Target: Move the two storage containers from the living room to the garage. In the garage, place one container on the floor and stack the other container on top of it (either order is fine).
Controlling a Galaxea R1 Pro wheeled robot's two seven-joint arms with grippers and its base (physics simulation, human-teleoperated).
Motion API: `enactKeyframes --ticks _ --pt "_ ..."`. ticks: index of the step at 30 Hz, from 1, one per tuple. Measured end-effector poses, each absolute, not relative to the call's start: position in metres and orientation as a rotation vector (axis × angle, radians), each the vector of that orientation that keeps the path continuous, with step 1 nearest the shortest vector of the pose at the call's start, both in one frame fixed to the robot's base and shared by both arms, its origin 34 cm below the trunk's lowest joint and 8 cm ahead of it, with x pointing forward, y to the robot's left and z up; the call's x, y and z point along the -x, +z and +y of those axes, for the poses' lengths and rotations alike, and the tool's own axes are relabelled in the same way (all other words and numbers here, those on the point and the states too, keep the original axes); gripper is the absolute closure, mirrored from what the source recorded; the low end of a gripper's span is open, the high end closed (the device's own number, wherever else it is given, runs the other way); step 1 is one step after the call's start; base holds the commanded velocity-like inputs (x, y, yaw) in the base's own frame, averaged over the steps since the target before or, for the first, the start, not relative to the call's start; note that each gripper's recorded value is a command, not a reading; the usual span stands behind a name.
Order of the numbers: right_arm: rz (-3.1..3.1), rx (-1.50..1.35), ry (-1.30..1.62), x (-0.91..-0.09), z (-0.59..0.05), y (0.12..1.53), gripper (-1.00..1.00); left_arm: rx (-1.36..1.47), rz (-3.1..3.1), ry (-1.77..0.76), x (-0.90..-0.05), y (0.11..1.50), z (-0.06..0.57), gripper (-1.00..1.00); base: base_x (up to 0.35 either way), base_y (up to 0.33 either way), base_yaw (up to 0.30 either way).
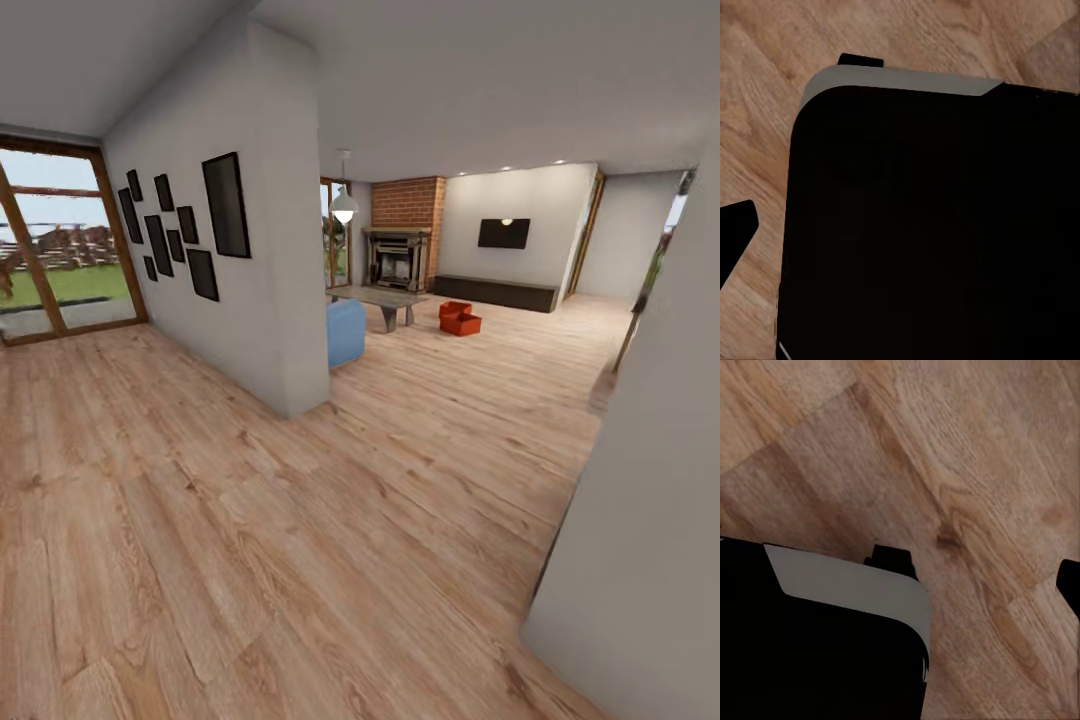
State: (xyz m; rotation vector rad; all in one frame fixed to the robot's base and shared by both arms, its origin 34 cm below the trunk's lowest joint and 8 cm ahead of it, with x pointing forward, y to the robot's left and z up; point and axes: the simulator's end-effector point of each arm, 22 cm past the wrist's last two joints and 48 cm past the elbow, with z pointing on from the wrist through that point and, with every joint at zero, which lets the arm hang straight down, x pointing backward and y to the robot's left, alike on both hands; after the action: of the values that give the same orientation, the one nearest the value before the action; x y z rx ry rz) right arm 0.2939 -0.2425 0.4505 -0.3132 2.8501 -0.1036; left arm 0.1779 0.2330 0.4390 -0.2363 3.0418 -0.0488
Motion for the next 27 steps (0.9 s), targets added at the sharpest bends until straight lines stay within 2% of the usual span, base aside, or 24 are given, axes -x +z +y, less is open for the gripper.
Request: enactKeyframes --ticks 27 --pt "2.850 0.311 -0.104 -0.2938 -0.2426 0.4505 -1.00 0.236 3.042 -0.049 -0.1779 0.4390 0.2330 -1.00 0.322 0.000 0.271"
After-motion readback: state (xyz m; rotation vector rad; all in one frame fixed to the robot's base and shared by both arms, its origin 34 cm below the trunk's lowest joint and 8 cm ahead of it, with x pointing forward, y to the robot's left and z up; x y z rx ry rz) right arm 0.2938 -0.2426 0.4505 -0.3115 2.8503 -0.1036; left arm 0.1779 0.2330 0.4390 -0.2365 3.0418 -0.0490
